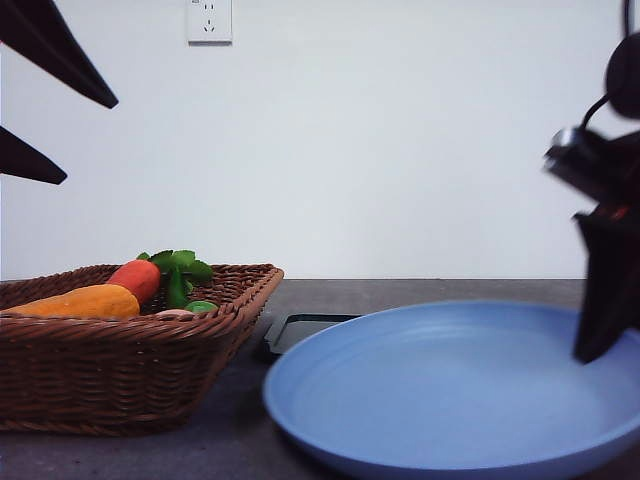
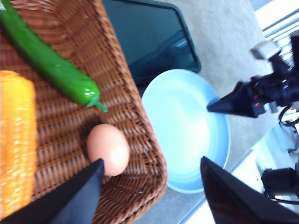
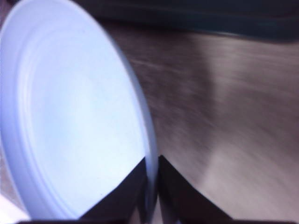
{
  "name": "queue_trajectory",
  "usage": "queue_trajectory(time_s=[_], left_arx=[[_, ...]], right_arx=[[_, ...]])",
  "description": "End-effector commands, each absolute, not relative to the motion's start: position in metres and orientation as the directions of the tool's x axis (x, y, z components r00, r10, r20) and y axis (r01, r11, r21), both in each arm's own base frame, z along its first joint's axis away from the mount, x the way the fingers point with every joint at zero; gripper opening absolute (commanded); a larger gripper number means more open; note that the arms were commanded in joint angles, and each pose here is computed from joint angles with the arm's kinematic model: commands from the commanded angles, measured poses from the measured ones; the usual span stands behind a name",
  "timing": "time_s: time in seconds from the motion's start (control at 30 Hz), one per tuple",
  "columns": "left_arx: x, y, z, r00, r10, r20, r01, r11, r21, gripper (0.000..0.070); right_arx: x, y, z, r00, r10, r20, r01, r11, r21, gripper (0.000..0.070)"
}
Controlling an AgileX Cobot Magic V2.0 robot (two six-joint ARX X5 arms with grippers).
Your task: Transfer egg from basket to plate and serve
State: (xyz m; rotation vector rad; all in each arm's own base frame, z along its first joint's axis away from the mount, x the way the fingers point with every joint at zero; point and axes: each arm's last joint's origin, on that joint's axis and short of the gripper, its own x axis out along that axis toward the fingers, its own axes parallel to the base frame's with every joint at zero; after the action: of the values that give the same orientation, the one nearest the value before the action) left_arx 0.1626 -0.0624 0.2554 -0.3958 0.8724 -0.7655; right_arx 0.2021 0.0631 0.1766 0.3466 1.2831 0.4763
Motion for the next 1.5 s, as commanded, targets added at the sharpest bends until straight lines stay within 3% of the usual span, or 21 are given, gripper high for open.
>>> queue_trajectory(time_s=[0.0,0.43,0.7,1.03,1.47], left_arx=[[0.165,-0.066,0.259,0.406,-0.743,-0.532,0.449,0.670,-0.591,0.0443],[0.187,-0.111,0.234,0.336,-0.597,-0.729,0.417,0.788,-0.453,0.0442],[0.209,-0.137,0.208,0.266,-0.542,-0.797,0.425,0.808,-0.407,0.0441],[0.223,-0.148,0.179,0.214,-0.507,-0.835,0.427,0.817,-0.387,0.0438],[0.226,-0.149,0.174,0.224,-0.491,-0.842,0.444,0.821,-0.360,0.0267]], right_arx=[[0.198,0.060,0.183,0.224,0.515,-0.827,-0.144,0.857,0.495,0.0000],[0.145,0.035,0.238,0.439,0.496,-0.750,-0.174,0.865,0.470,0.0000],[0.128,0.030,0.248,0.503,0.476,-0.722,-0.178,0.874,0.452,0.0000],[0.124,0.029,0.249,0.504,0.473,-0.723,-0.177,0.876,0.450,0.0000],[0.123,0.029,0.249,0.501,0.473,-0.725,-0.176,0.876,0.450,0.0000]])
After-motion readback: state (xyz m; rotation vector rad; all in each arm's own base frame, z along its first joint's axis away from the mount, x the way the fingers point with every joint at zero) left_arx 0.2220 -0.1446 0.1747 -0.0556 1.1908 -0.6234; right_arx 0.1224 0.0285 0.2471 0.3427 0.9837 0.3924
